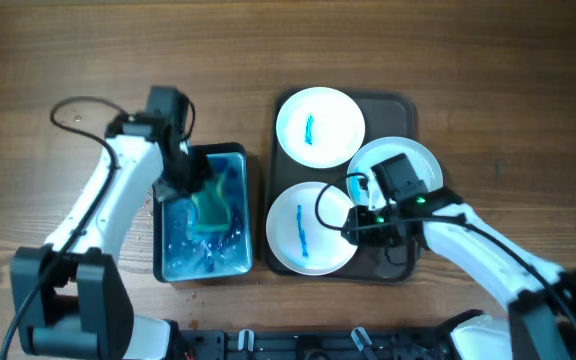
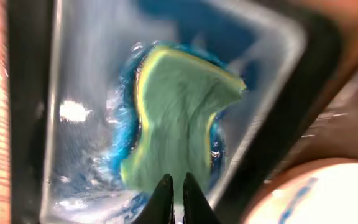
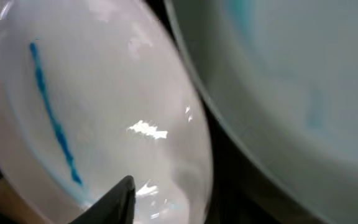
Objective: Clean dirty plates on tray and stack at the side
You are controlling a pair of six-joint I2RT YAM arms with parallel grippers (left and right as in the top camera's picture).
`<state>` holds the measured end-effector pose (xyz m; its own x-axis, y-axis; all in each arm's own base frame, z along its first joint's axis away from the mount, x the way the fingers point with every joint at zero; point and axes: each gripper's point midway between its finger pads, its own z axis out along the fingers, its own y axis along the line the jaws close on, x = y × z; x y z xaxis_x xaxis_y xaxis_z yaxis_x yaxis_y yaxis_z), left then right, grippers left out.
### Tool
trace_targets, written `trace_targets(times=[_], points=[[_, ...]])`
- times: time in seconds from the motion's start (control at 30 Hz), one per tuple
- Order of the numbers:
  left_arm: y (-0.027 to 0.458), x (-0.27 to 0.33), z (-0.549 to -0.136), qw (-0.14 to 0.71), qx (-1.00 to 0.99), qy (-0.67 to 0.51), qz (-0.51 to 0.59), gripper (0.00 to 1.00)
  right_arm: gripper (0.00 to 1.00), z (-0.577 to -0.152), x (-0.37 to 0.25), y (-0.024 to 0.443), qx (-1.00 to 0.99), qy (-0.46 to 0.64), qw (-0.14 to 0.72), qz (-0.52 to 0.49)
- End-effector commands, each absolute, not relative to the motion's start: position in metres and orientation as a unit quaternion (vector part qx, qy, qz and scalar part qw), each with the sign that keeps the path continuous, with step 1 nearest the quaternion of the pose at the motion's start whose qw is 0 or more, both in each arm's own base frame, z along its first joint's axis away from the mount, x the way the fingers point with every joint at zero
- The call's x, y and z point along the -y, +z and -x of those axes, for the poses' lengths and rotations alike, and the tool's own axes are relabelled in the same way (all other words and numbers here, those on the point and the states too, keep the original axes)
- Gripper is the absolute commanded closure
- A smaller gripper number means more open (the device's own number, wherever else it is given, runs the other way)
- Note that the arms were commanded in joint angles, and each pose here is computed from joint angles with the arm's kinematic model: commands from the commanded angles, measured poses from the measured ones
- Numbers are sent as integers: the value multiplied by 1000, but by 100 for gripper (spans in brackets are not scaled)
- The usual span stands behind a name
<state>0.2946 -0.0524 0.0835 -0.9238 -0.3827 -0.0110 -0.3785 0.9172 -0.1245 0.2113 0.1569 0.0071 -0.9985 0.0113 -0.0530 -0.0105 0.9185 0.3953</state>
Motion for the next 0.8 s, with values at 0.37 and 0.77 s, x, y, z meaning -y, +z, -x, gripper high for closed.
trace_targets(times=[0.37,0.77], points=[[90,61,-289,23,-991,-49,126,42,89,-230,-140,-21,-987,140,40,-72],[6,67,-265,32,-987,-69,142,69,88,-230,-140,-21,-987,140,40,-74]])
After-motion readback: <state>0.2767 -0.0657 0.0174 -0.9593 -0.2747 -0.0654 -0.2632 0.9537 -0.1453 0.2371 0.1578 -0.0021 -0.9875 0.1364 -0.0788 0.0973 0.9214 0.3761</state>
